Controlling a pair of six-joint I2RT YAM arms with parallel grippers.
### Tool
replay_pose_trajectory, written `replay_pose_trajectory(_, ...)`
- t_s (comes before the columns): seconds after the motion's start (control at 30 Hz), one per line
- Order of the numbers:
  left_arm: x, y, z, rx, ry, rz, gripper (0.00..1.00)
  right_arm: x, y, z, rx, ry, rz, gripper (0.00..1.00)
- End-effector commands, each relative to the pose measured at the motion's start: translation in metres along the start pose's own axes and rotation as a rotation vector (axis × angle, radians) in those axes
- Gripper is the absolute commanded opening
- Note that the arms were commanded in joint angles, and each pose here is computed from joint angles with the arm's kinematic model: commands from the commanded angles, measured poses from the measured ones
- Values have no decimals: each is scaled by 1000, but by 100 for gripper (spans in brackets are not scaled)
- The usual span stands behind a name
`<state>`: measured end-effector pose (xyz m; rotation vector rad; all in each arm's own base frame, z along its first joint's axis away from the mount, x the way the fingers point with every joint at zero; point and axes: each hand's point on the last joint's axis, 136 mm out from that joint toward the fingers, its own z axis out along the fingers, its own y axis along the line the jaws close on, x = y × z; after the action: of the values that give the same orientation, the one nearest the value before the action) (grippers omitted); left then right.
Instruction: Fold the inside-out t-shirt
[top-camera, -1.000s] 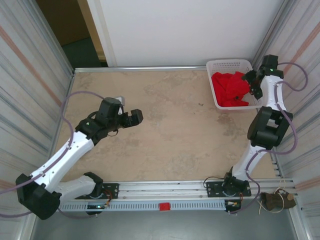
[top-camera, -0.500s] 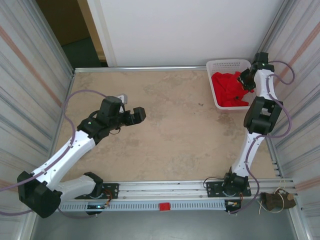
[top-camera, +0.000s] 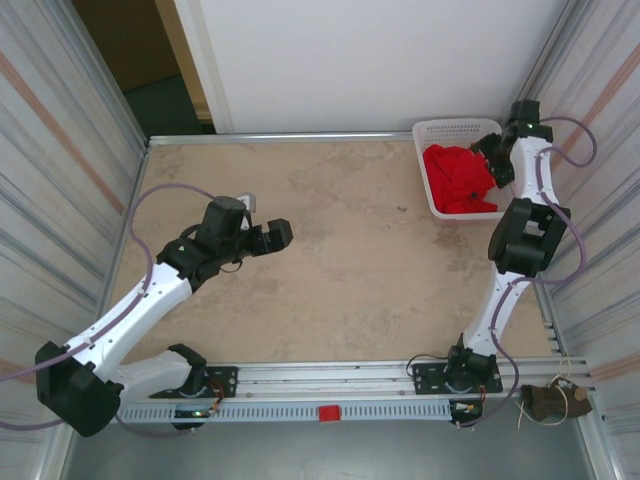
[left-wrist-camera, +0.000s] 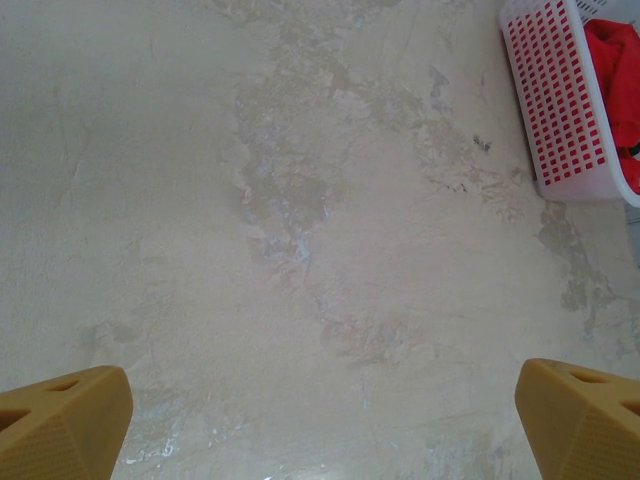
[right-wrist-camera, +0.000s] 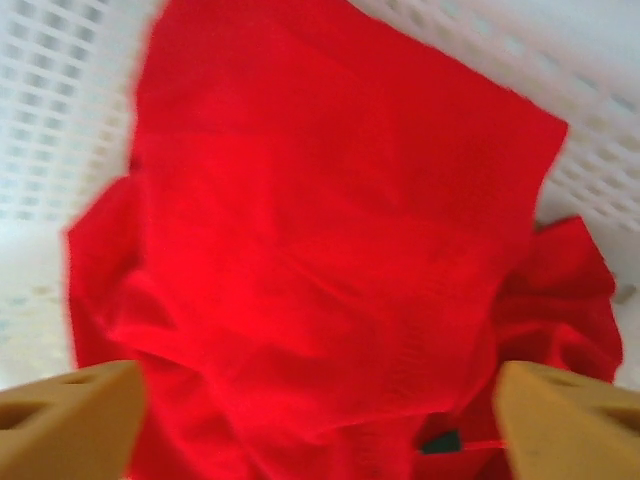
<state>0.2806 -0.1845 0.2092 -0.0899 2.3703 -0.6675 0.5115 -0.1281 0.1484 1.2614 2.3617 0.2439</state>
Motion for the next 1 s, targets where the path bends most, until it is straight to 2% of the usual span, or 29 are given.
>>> replay_pose_trajectory(0.0,1,-3,2,11,-2,-2,99,6,-17,15,56,13,25,100)
replay_pose_trajectory(0.07,1,-2,3,6,2,-3,99,7,-17,28,59,33,27,96)
replay_pose_trajectory(0.1,2,-1,4,1,5,-4,99,7,-14,32,49,40,26,90)
replay_pose_trajectory(0.13,2,-1,4,-3,6,-4,99,5,-11,36,32,49,24,76)
replay_pose_trajectory(0.2,1,-1,4,-5,6,-3,99,-1,-1,33,0,44,12,32)
replay_pose_trajectory(0.23,1,-1,4,-4,5,-1,99,-7,7,25,-26,30,2,2)
replay_pose_trajectory(0.3,0,-1,5,-7,5,0,99,-18,29,-2,-110,-2,-13,0)
replay_pose_trajectory(0.37,0,-2,7,-7,9,-1,99,-30,60,-46,-242,-54,-22,0)
replay_pose_trajectory(0.5,-1,-6,10,5,15,-1,99,-43,134,-185,-576,-229,-81,0)
replay_pose_trajectory(0.6,-3,-7,11,8,11,3,99,-14,189,-310,-876,-314,-198,0)
replay_pose_trajectory(0.67,-4,-7,12,2,6,8,99,29,219,-396,-1091,-355,-313,0)
replay_pose_trajectory(0.73,-7,-6,9,-7,-5,20,99,69,231,-461,-1246,-384,-392,0)
replay_pose_trajectory(0.83,-10,-1,3,-32,-25,40,99,118,238,-510,-1387,-356,-450,0)
replay_pose_trajectory(0.97,-14,12,-11,-97,-68,61,99,169,254,-505,-1452,-199,-496,0)
